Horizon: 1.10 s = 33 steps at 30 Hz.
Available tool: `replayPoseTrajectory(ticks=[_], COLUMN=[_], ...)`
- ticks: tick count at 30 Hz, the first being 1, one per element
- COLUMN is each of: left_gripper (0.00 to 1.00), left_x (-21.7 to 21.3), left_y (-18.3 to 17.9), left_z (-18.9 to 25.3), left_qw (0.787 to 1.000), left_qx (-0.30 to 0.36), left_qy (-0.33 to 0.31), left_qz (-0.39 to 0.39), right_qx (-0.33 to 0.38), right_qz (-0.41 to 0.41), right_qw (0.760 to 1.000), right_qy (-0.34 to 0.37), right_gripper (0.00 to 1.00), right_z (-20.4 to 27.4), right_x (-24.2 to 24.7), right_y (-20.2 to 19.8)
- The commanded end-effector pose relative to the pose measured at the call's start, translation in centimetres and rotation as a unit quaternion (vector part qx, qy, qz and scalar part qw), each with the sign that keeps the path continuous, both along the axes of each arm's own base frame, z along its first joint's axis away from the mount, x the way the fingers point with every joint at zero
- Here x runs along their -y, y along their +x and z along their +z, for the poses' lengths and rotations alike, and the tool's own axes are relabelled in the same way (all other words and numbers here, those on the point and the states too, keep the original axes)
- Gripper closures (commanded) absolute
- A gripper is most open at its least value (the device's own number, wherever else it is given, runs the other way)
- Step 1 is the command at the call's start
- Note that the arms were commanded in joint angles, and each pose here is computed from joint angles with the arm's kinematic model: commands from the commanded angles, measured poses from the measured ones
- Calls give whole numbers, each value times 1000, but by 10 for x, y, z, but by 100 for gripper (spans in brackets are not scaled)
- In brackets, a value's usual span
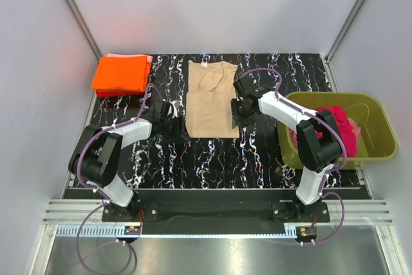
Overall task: Fold and stack the t-shirts
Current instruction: Fold the tshirt
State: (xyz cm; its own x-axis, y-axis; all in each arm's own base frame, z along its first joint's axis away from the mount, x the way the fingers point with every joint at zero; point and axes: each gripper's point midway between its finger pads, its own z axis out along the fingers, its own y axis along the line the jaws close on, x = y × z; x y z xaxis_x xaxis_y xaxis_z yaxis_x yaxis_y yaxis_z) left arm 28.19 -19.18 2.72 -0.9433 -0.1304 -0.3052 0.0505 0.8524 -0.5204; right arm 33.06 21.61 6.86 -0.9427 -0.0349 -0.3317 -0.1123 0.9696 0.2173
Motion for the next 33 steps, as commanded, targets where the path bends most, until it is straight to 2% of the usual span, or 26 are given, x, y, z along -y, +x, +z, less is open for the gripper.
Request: replayPoseTrajectory(ticks=[1, 8, 11, 15, 16, 19, 20, 21, 27, 33], left_gripper=[53, 56, 63, 87, 100, 100, 100, 100, 100, 100], left_x=[7, 5, 5, 0, 0, -3, -2, -2, -6, -10], left_y=[23, 31, 30, 27, 26, 24, 23, 22, 4, -41], left_z=[9, 2, 0, -5, -7, -8, -8, -4, 17, 13], left_qw=[999, 999, 999, 999, 999, 999, 999, 999, 998, 999], left_qx=[40, 35, 32, 25, 23, 23, 25, 29, 49, 36], left_qy=[-12, -1, 1, 15, 18, 28, 29, 28, 30, 17], left_qz=[5, 13, 12, 17, 16, 18, 16, 16, 14, 2], right_qx=[3, -19, -23, -34, -36, -30, -25, -23, -3, -18], right_qz=[-7, -7, -8, -5, -5, -7, -5, -3, 4, 4], right_qw=[1000, 1000, 1000, 999, 999, 999, 999, 999, 1000, 1000], right_qy=[-18, -16, -16, -19, -24, -39, -37, -34, -14, -17], right_gripper=[55, 55, 55, 60, 62, 83, 97, 100, 100, 100], right_z=[-17, -36, -42, -55, -58, -58, -56, -53, -36, -48], right_x=[3, 2, 3, 6, 8, 16, 16, 16, 10, 12], right_y=[6, -1, -5, -12, -14, -16, -16, -18, -38, -92])
